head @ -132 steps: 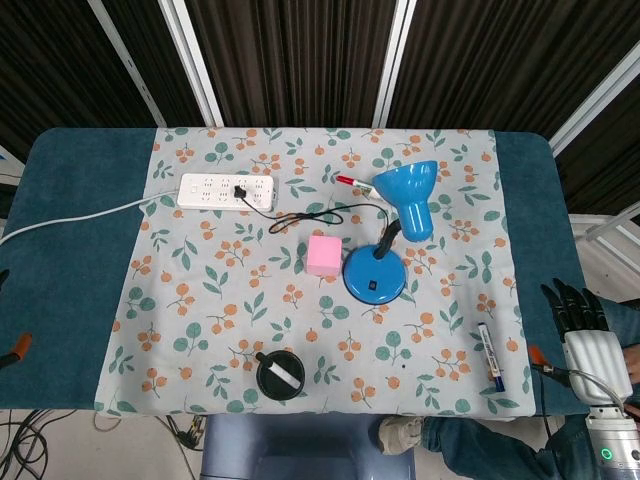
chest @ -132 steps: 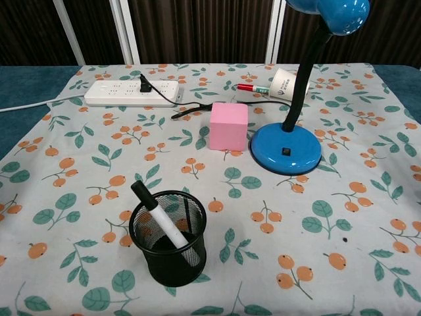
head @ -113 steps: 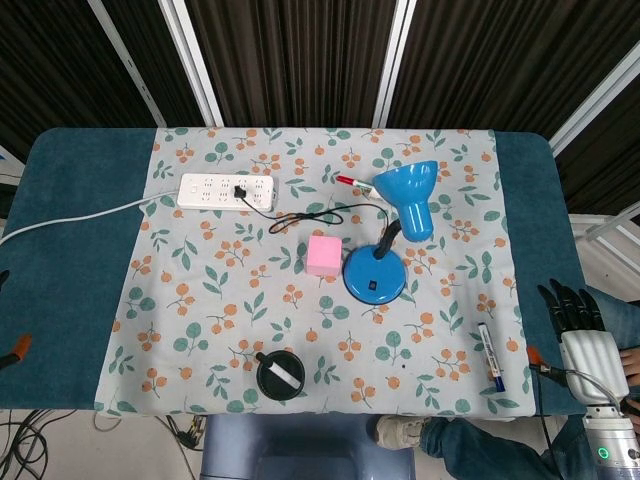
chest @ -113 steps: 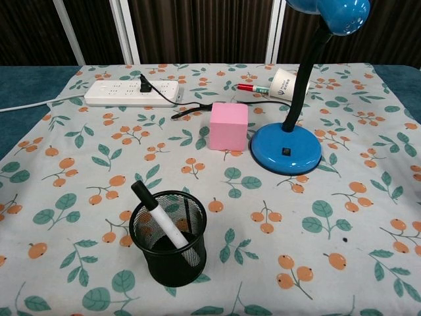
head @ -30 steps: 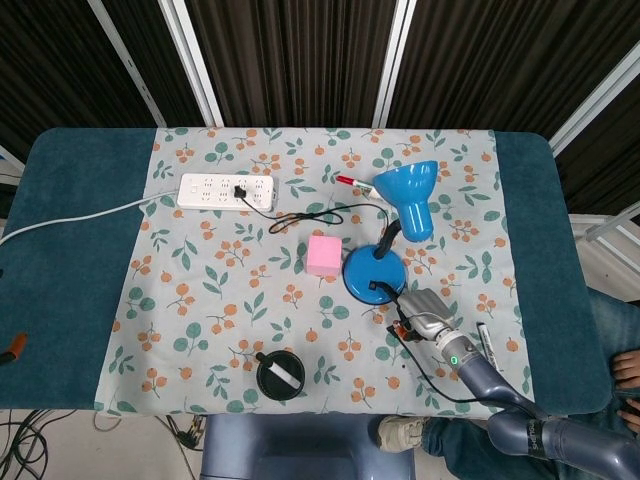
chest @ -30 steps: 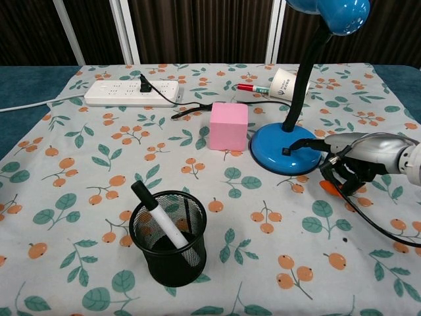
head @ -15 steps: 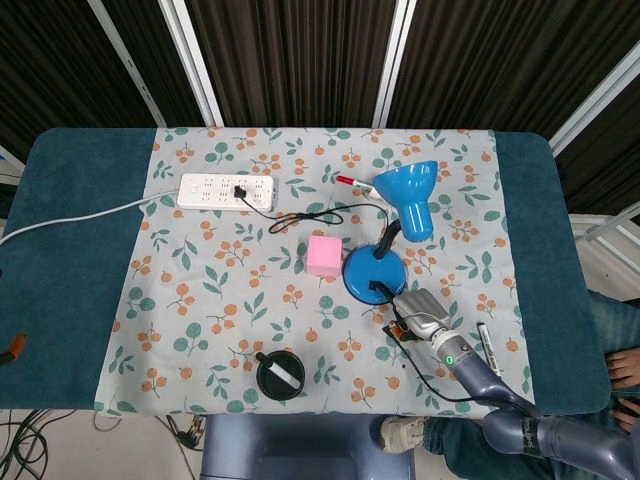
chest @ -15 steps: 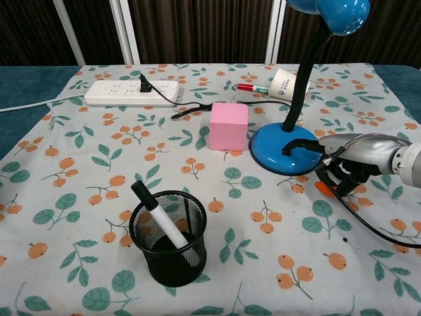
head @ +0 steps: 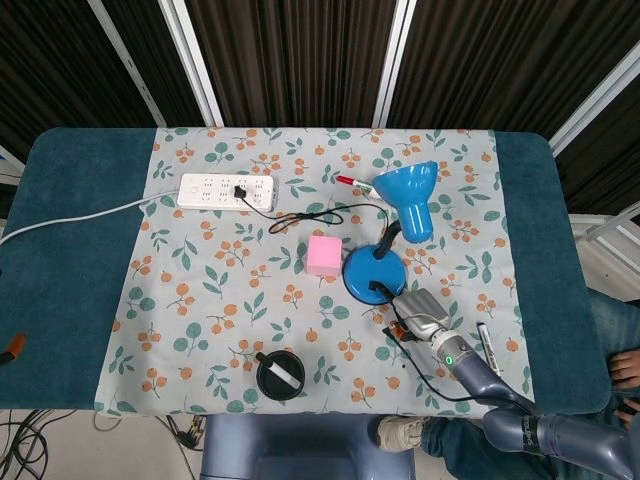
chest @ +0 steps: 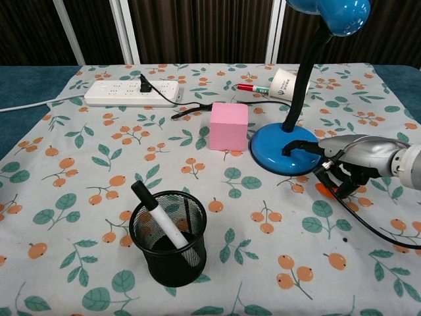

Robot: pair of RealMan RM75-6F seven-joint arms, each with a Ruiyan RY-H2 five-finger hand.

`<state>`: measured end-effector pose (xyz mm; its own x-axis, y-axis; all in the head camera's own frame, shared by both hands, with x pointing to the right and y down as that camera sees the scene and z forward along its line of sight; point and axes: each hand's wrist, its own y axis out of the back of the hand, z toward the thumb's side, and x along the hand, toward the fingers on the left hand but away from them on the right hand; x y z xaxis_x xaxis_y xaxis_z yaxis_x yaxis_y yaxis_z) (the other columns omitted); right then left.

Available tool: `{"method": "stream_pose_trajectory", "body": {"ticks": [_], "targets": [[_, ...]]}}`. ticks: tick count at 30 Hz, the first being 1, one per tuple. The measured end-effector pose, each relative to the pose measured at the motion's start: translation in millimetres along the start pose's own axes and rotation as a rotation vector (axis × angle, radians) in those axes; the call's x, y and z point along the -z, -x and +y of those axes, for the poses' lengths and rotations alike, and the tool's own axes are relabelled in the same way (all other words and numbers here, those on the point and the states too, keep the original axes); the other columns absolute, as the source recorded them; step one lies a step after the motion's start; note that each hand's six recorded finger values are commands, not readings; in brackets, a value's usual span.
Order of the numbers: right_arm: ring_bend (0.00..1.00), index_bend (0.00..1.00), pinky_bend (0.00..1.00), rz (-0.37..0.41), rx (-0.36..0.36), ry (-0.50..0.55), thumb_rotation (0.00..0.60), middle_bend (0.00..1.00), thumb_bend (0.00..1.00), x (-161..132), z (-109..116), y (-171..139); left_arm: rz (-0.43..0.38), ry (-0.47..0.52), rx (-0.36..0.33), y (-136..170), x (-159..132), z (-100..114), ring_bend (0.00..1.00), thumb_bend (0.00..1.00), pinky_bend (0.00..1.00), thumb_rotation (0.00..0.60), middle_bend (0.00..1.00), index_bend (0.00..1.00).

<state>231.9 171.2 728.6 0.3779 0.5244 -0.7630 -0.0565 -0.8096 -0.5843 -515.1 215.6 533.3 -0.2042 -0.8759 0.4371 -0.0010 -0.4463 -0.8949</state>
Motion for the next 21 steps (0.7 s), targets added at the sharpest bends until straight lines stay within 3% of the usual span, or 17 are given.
{"method": "stream_pose_trajectory", "body": {"ticks": [16, 19, 21], "targets": [[0.77, 0.13, 1.0, -0.055, -0.022, -0.023, 0.6, 0.72, 0.56, 12, 6, 5, 0.003, 0.001, -0.005, 0, 1, 1, 0.0, 0.28, 0.1, 0.6, 0.04, 0.04], [0.67, 0.09, 1.0, -0.059, 0.017, -0.004, 0.6, 0.56, 0.55, 12, 16, 3, 0.006, 0.004, -0.008, 0, 2, 2, 0.0, 0.28, 0.1, 0.6, 0.04, 0.04], [0.54, 0.08, 1.0, -0.063, 0.058, 0.015, 0.6, 0.41, 0.49, 13, 26, -1, 0.008, 0.005, -0.009, 0, 3, 2, 0.0, 0.28, 0.1, 0.6, 0.04, 0.04]]}}
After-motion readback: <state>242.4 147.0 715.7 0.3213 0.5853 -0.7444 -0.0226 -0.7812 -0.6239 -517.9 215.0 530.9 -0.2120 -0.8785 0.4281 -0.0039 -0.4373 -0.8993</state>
